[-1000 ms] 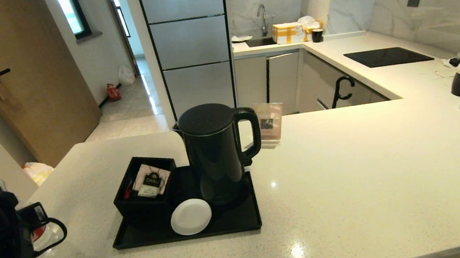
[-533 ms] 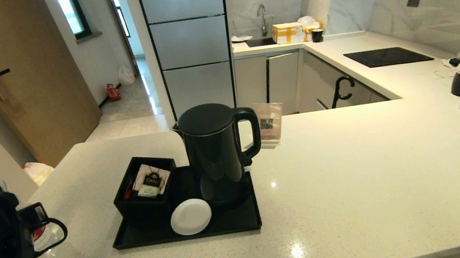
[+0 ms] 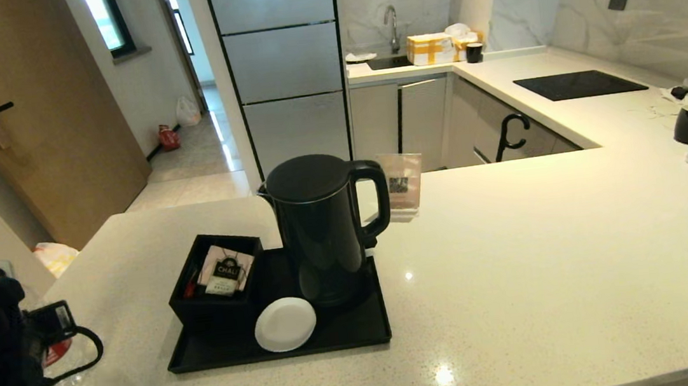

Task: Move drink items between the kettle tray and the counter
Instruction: Return the bottled water to its original position

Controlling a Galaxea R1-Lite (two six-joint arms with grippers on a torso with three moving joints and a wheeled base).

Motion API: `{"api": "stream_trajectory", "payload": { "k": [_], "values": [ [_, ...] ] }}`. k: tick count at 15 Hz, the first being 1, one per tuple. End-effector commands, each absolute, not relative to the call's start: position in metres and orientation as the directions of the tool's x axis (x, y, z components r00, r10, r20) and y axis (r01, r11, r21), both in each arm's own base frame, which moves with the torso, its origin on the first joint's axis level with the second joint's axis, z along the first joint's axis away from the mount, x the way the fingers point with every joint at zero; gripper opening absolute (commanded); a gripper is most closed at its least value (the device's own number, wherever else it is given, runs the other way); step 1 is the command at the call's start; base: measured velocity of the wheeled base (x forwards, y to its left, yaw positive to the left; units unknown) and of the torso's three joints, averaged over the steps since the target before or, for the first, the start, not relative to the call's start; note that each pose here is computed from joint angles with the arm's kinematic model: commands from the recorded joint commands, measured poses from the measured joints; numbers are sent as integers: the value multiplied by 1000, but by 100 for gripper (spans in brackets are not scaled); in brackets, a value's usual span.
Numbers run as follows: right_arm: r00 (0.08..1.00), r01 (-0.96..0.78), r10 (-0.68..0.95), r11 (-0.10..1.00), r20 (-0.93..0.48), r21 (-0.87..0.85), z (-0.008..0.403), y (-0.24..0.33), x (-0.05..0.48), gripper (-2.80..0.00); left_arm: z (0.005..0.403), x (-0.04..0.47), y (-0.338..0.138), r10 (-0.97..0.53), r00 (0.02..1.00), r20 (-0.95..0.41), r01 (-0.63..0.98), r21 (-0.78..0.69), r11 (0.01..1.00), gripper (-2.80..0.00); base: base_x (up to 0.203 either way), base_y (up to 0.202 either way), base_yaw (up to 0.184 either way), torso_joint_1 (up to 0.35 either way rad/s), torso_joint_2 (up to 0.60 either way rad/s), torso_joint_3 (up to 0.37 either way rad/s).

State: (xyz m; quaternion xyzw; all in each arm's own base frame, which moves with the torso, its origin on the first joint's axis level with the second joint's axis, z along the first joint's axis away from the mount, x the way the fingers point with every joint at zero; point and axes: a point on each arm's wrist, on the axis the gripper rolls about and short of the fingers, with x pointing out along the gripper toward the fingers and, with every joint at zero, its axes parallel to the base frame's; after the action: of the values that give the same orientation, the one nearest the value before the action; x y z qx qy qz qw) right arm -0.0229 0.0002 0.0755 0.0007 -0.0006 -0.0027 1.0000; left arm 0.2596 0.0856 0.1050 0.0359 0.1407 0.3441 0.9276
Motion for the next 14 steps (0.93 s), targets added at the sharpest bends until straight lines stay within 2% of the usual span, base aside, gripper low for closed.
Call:
{"api": "stream_trajectory", "payload": {
  "k": [1, 2, 5, 8, 9, 12, 14],
  "values": [
    [1000, 5, -5, 1000, 0, 2, 75, 0, -23, -280, 169, 220, 66, 634, 772, -51, -630, 80, 773, -280, 0, 0, 0, 0, 0, 0],
    [1000, 5, -5, 1000, 0, 2, 75, 0, -23, -280, 177, 210, 60, 622, 782, -44, -618, 78, 783, -280, 0, 0, 0, 0, 0, 0],
    [1000, 5, -5, 1000, 0, 2, 75, 0, -23, -280, 191, 194, 37, 544, 829, -131, -538, 84, 839, -280, 0, 0, 0, 0, 0, 0],
    [1000, 5, -5, 1000, 0, 2, 75, 0, -23, -280, 229, 139, 11, 436, 884, -167, -434, 50, 899, -280, 0, 0, 0, 0, 0, 0],
    [1000, 6, -6, 1000, 0, 2, 75, 0, -23, -280, 235, 122, 6, 384, 902, -197, -382, 50, 923, -280, 0, 0, 0, 0, 0, 0],
    [1000, 5, -5, 1000, 0, 2, 75, 0, -23, -280, 247, 65, -3, 82, 960, -269, -85, 1, 996, -280, 0, 0, 0, 0, 0, 0],
    [1000, 5, -5, 1000, 0, 2, 75, 0, -23, -280, 248, 63, -4, 62, 961, -271, -65, -5, 998, -280, 0, 0, 0, 0, 0, 0]
  ]
}}
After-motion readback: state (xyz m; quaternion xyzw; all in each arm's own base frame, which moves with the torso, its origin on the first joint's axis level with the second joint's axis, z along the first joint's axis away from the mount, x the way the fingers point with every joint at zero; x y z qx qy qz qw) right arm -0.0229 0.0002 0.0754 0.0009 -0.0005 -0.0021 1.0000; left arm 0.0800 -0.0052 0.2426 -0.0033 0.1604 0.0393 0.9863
